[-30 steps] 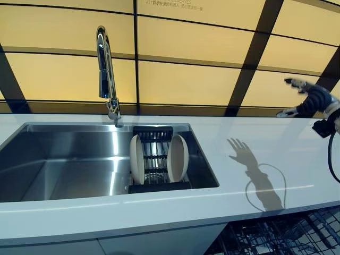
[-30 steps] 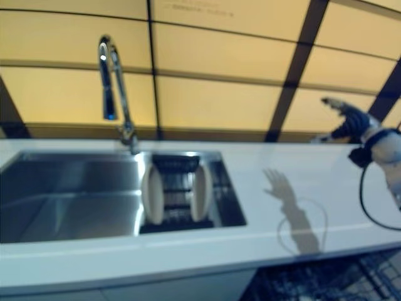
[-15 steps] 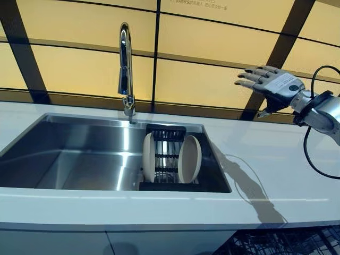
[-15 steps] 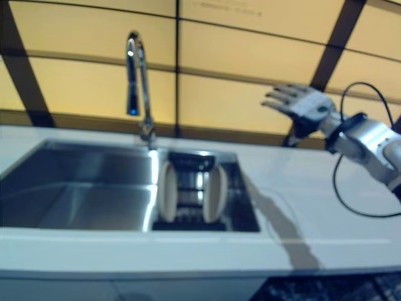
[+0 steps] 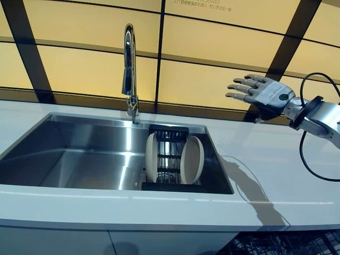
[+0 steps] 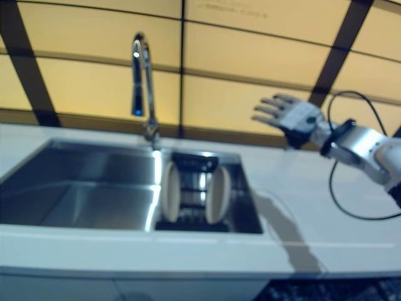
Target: Take plates into dishwasher
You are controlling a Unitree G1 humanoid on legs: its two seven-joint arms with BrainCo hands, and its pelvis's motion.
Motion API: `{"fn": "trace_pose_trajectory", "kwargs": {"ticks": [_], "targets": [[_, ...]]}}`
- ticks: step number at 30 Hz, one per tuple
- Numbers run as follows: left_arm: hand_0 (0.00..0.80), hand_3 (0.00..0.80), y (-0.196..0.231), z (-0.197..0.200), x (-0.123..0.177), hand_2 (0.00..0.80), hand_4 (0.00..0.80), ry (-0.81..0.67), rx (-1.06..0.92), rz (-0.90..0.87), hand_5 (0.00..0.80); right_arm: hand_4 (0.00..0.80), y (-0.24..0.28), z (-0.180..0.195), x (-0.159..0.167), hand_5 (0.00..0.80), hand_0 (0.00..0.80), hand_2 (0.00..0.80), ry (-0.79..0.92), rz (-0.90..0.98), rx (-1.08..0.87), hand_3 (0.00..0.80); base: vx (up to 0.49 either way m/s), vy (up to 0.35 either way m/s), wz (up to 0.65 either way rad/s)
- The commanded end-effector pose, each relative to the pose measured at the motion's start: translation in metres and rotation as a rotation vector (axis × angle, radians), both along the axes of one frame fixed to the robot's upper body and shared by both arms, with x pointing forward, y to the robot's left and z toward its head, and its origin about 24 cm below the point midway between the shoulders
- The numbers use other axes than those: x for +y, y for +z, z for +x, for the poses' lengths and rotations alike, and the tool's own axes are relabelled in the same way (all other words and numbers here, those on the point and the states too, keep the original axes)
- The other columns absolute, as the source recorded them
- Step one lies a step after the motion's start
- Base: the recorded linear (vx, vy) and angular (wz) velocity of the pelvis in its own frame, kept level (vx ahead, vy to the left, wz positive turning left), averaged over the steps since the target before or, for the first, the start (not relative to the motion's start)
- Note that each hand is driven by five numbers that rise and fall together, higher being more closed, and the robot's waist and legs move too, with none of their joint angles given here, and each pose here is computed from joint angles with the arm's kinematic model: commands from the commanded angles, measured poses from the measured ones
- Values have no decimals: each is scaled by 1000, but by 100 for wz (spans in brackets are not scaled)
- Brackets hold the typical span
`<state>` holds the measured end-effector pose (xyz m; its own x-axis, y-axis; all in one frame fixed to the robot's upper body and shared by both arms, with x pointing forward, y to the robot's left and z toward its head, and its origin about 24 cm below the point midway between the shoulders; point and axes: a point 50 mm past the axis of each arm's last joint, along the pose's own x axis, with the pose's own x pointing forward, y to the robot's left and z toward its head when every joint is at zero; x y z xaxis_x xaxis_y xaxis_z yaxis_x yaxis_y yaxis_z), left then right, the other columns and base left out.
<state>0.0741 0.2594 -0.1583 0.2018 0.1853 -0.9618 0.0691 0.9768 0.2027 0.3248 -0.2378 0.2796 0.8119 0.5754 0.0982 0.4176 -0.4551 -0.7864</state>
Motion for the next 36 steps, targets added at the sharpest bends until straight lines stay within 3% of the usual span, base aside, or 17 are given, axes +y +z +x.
{"fn": "trace_pose_trajectory", "kwargs": {"ticks": [1,36], "targets": [[0,0,4,9,8,0,0,-29,-20,22,0,0,22,4,0,0,0,0,-7,35,-76,0,0,0,0],[0,0,3,14,1,0,0,-35,-38,9,0,0,-11,10,37,0,0,0,80,24,117,0,0,1,0]]}}
